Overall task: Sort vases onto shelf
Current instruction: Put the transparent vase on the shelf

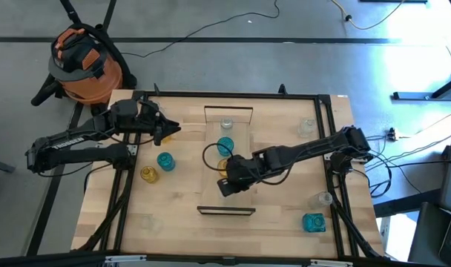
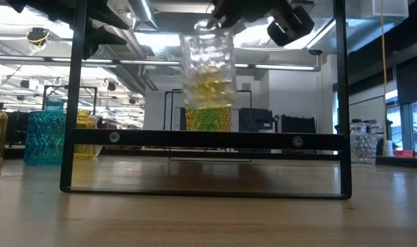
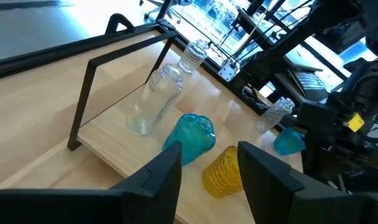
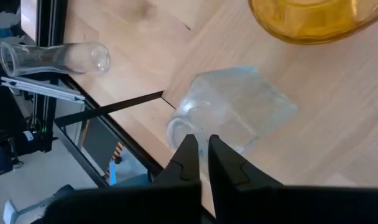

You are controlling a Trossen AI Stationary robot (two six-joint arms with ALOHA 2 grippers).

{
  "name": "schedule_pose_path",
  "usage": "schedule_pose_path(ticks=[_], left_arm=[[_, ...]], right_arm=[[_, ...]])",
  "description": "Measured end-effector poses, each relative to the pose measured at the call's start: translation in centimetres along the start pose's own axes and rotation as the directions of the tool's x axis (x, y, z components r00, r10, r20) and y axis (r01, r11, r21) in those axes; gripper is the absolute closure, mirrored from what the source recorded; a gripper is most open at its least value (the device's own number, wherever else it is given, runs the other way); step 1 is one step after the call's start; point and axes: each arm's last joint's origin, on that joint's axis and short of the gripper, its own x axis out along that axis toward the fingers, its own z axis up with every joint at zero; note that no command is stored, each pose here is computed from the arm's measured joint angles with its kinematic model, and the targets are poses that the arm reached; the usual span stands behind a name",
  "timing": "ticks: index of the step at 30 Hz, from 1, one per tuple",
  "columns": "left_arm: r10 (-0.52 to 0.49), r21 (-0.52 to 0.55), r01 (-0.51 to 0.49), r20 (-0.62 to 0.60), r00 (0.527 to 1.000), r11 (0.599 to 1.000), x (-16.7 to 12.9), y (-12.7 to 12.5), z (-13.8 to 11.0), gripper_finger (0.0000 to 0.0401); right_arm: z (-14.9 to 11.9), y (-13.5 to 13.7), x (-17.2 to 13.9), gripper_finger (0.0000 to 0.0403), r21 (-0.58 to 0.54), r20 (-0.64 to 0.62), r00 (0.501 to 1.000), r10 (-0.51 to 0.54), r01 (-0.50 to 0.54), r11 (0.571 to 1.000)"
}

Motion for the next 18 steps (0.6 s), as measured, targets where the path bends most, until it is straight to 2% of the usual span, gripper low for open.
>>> schedule_pose_path(ticks=[12,18], left_arm=[[-0.002,0.048,0.002,-0.004,1.0,0.999,0.0,0.0,0.0,0.0252],[0.001,0.045,-0.001,-0.012,1.0,0.999,0.0,0.0,-0.1,0.0252]], right_arm=[[0.0,-0.3,2.2,0.0403,0.009,-0.059,0.998,-0.027,0.028,1.0],[0.1,0.6,0.7,0.0403,-0.008,-0.037,0.998,0.055,-0.055,0.998]])
